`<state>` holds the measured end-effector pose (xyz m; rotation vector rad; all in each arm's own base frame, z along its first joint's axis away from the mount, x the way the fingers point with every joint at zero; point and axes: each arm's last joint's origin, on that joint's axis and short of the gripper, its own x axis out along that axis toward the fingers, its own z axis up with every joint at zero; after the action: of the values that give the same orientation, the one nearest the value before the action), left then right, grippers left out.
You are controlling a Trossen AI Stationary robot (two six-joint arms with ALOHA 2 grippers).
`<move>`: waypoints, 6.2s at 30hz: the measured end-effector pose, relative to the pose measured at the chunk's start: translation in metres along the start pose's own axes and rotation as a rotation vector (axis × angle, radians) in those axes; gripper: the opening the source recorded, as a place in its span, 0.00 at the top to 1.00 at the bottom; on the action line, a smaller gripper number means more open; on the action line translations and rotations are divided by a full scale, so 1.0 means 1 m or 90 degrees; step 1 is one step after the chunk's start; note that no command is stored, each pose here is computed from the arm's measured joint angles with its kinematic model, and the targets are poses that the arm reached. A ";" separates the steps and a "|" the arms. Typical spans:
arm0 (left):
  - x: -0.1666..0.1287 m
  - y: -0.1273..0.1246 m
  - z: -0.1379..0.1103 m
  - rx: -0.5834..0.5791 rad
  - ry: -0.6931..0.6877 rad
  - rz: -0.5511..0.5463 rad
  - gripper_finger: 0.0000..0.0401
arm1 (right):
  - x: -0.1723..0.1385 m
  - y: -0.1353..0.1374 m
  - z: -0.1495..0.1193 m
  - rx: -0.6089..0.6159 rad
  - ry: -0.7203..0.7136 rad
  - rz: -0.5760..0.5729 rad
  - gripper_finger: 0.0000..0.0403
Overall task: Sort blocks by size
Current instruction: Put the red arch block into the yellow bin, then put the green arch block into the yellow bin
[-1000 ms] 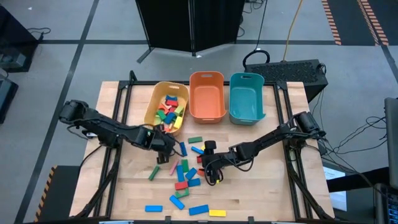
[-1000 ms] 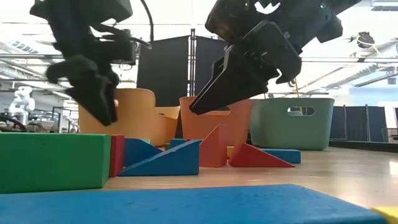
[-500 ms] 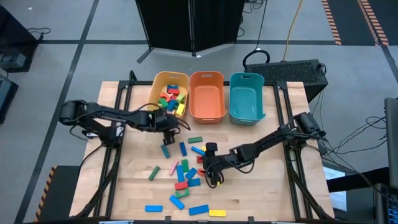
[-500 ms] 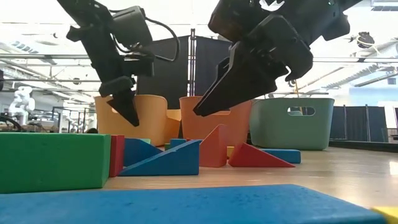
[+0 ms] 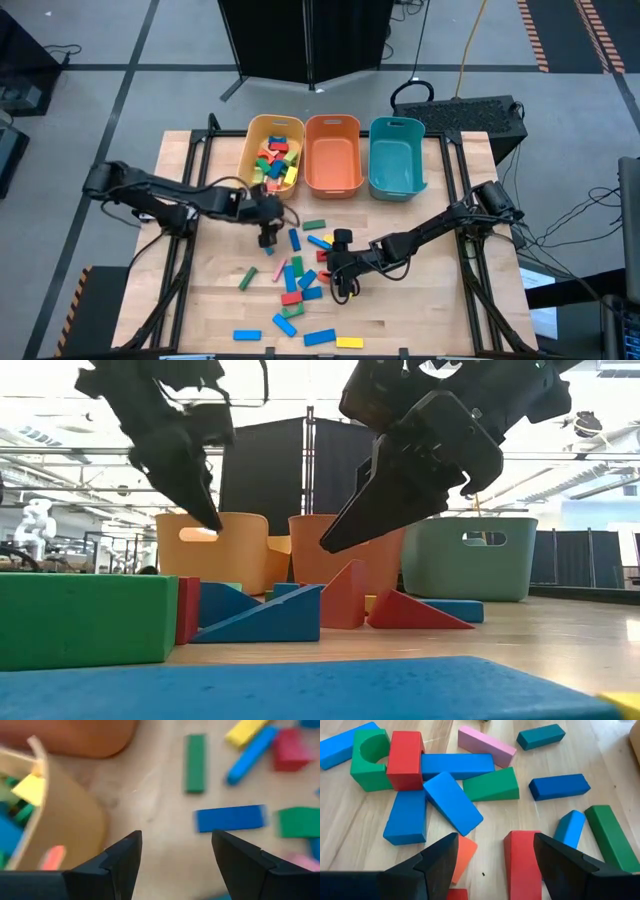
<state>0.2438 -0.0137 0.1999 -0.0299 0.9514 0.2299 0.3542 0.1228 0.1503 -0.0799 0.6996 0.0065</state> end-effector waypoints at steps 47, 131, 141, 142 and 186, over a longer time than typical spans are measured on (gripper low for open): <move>0.039 -0.196 -0.074 -0.001 -0.165 -0.160 0.40 | -0.012 0.037 -0.008 -0.008 -0.012 0.005 0.39; -0.052 0.119 0.017 -0.309 -0.132 0.219 0.65 | -0.008 0.027 -0.006 -0.027 -0.011 -0.008 0.39; -0.011 0.161 0.005 -0.372 -0.033 0.231 0.65 | -0.006 0.020 -0.004 -0.059 -0.008 -0.016 0.39; -0.007 0.164 0.005 -0.376 -0.028 0.230 0.65 | -0.005 0.020 -0.004 -0.061 -0.008 -0.017 0.39; -0.058 0.030 0.021 -0.235 -0.083 0.050 0.39 | 0.014 -0.039 0.004 -0.081 0.002 -0.012 0.39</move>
<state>0.2221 0.0077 0.2619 -0.3130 0.7716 0.4726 0.3683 0.0841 0.1473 -0.2084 0.7004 0.0329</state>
